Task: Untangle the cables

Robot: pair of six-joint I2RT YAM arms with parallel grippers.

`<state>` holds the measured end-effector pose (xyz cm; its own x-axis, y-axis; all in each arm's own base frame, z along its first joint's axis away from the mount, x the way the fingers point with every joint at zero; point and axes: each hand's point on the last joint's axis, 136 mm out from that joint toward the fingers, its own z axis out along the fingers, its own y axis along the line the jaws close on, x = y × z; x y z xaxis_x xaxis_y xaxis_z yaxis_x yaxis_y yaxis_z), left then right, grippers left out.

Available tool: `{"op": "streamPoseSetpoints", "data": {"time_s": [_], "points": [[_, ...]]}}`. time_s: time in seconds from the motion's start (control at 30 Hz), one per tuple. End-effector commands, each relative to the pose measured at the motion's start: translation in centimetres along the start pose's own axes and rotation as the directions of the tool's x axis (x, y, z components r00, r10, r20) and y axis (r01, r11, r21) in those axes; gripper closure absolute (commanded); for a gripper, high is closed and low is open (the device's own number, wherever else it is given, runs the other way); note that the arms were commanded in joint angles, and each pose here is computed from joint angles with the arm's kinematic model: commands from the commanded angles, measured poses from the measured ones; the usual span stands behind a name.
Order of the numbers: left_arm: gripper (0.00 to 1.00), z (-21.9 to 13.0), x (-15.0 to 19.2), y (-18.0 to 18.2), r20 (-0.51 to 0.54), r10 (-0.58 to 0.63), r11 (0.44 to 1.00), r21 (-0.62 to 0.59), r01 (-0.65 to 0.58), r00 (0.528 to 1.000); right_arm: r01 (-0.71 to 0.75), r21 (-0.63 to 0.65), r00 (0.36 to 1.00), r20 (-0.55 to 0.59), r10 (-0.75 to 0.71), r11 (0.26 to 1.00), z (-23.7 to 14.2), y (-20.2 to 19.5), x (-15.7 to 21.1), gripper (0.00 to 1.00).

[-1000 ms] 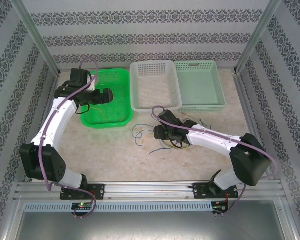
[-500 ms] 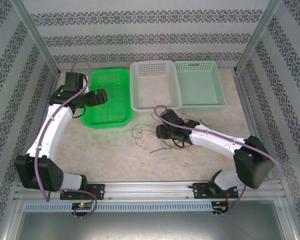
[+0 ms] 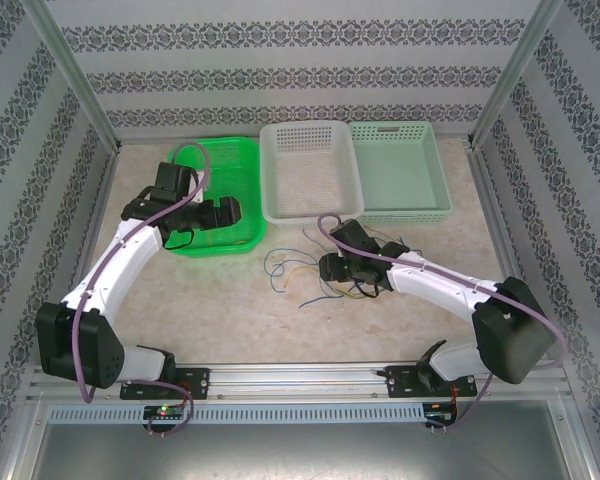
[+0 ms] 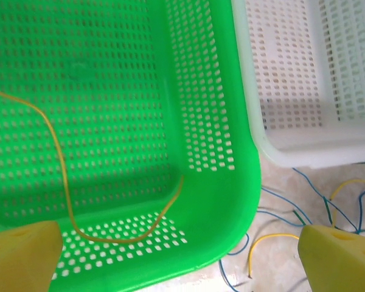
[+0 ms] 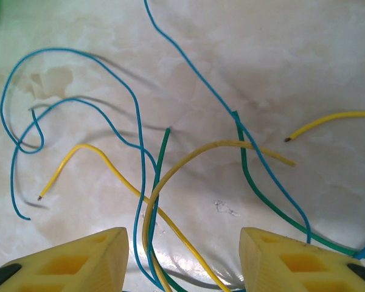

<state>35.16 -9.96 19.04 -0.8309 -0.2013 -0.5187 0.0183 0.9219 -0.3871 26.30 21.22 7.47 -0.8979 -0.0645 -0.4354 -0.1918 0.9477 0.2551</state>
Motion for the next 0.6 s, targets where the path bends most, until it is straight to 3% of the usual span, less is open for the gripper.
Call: {"op": "streamPoseSetpoints", "data": {"time_s": [0.0,0.2,0.43,0.57], "points": [[0.00,-1.5,-1.3,-1.7,0.085,-0.002,0.998,0.062,-0.004,0.996,0.012,-0.017,0.998,-0.065,-0.013,1.000,1.0,0.5,0.5,0.48],[0.00,-2.1,-0.9,-2.1,0.100,0.018,0.996,0.083,-0.026,0.995,-0.020,-0.010,0.994,-0.106,0.018,1.000,3.0,1.0,0.3,0.60],[0.00,-1.8,-0.7,-2.1,0.099,0.022,0.996,0.085,-0.030,0.995,-0.020,0.016,0.997,-0.068,0.021,1.000,2.5,0.7,-0.7,1.00],[0.00,-1.8,-0.7,-2.8,0.101,0.036,0.992,0.116,-0.048,0.994,-0.020,-0.018,1.000,-0.004,0.020,1.000,0.2,1.1,-1.7,1.00]]}}
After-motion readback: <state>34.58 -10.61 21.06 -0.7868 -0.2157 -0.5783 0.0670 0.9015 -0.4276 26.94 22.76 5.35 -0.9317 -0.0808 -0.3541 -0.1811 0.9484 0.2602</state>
